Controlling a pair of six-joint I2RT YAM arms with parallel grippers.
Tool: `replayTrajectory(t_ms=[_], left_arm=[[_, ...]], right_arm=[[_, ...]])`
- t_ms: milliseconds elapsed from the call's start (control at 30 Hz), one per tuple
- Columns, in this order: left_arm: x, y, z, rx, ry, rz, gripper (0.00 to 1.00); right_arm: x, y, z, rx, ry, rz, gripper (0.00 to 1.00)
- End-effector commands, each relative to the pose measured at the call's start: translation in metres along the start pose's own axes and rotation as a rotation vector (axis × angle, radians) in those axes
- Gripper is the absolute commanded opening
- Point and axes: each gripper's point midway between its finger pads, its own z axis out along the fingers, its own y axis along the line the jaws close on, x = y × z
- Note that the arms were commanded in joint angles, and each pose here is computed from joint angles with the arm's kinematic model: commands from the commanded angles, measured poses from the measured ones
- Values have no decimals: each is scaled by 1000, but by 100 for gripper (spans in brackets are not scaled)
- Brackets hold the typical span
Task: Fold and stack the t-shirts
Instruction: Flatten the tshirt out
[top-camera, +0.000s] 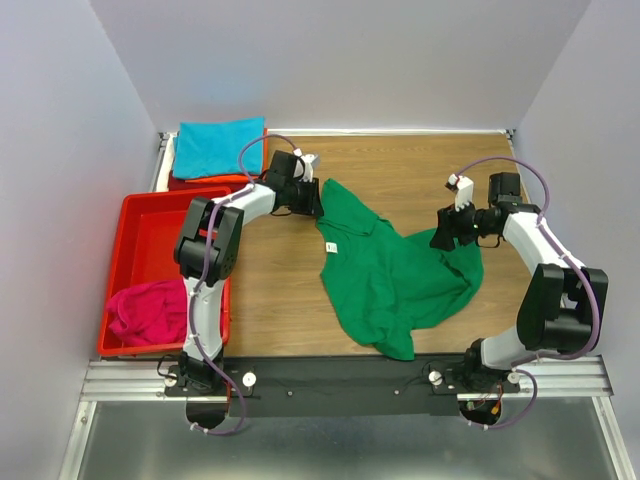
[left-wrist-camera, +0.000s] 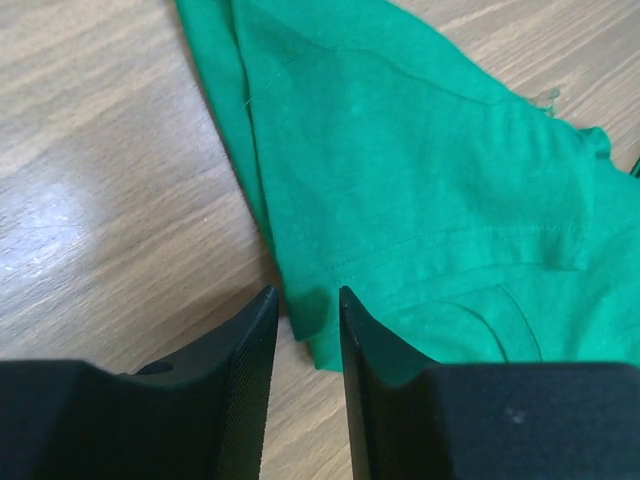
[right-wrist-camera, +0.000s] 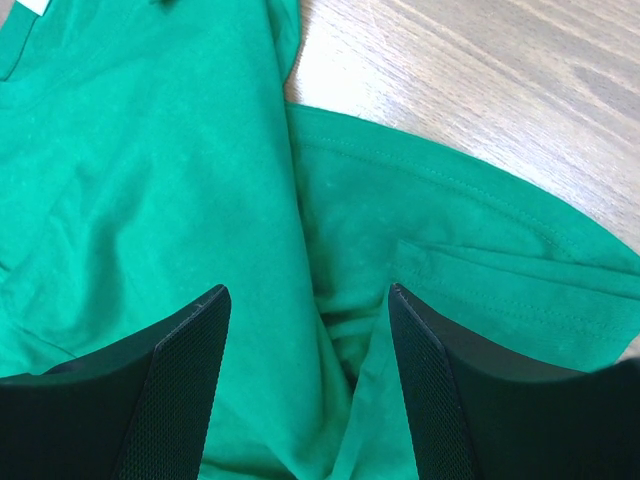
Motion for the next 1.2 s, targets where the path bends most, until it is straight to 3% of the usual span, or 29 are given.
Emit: replayTrajectory(t_ms=[0, 33, 200, 267, 367, 533, 700, 733, 800, 867, 1033, 1167], left_arm=[[-3, -7, 5, 42, 0, -6, 38], [-3, -7, 5, 41, 1, -5, 37], [-16, -17, -2, 60, -26, 7, 11], [-24, -24, -6, 64, -40, 18, 9], [-44, -37, -12, 88, -63, 38, 0], [-75, -72, 0, 207, -77, 55, 0], [-122, -138, 20, 490, -117, 13, 0], [-142, -155, 15, 574, -193, 52, 0], [-160, -172, 7, 683, -232, -38, 29], [-188, -175, -4, 708, -360, -33, 50], [-221, -149, -25, 493, -460, -18, 51], [-202, -102, -41, 152, -441, 128, 51]], right_arm=[[-3, 7, -2, -19, -28, -4, 72], [-3, 7, -2, -20, -29, -4, 71], [-3, 6, -3, -13, -30, -6, 72], [-3, 6, -3, -13, -30, -6, 72], [-4, 6, -3, -12, -31, -9, 72], [-2, 3, -4, 4, -26, -10, 72], [-1, 2, -4, 14, -20, -11, 72], [-1, 1, -4, 18, -20, -13, 71], [2, -2, -4, 28, -14, -9, 72], [4, -5, -5, 41, -9, -5, 72], [5, -19, -9, 106, -15, 21, 72], [6, -41, -13, 224, -13, 77, 72]])
